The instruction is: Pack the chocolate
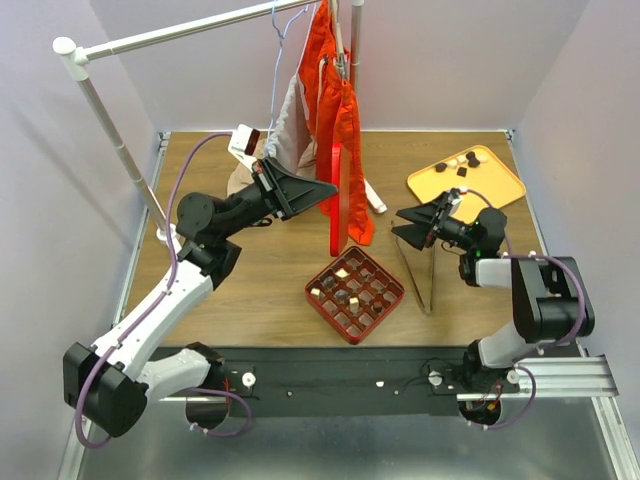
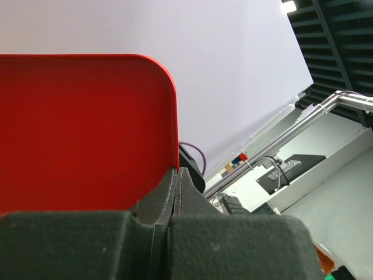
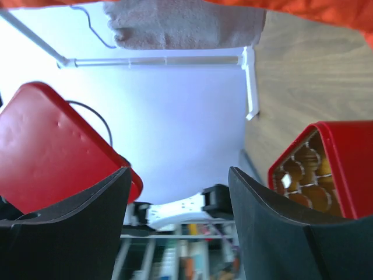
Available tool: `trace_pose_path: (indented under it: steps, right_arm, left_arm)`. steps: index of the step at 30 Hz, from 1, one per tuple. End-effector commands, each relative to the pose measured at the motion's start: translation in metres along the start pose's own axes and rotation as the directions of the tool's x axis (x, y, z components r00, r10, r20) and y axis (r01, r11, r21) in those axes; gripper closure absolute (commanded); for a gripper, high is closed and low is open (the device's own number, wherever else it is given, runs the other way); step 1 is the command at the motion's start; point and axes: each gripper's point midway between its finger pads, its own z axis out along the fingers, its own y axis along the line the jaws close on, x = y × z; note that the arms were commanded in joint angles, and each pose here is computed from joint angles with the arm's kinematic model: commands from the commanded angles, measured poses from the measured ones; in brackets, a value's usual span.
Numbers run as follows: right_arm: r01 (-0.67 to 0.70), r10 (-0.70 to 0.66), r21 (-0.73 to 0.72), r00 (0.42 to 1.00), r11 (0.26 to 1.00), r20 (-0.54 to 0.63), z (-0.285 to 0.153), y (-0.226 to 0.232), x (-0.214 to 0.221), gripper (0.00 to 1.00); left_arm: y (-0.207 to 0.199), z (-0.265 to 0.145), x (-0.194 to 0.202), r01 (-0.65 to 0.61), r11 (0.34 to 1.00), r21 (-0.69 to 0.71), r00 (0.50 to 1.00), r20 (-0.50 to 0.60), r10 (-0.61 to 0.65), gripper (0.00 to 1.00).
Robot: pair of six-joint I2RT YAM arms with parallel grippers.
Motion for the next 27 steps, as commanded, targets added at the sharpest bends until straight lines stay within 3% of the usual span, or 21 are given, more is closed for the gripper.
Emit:
trace_pose_path:
  steps: [1,16,20,27]
  right_arm:
    - [0.310,-0.354,-0.374,0.934,0.874,-0.052,0.003,0.087,0.035,0.24]
    - [0.335,-0.434,-0.524,0.898,0.783,-0.074,0.050,0.130,0.046,0.21]
    - [0.387,-0.519,-0.581,0.852,0.716,-0.072,0.054,0.151,0.061,0.20]
    - [0.389,-0.556,-0.619,0.826,0.682,-0.095,0.064,0.160,0.072,0.20]
  left_arm:
    - [-0.028,-0.002,-0.007,-0.049,0.997,0.058,0.999,0.020,0.048,1.00]
    - [-0.052,-0.003,-0.011,-0.073,0.994,0.081,0.997,0.028,0.071,1.00]
    - [-0.050,-0.002,-0.011,-0.065,0.995,0.075,0.998,0.027,0.063,1.00]
    - [-0.053,-0.002,-0.013,-0.069,0.994,0.081,0.997,0.034,0.066,1.00]
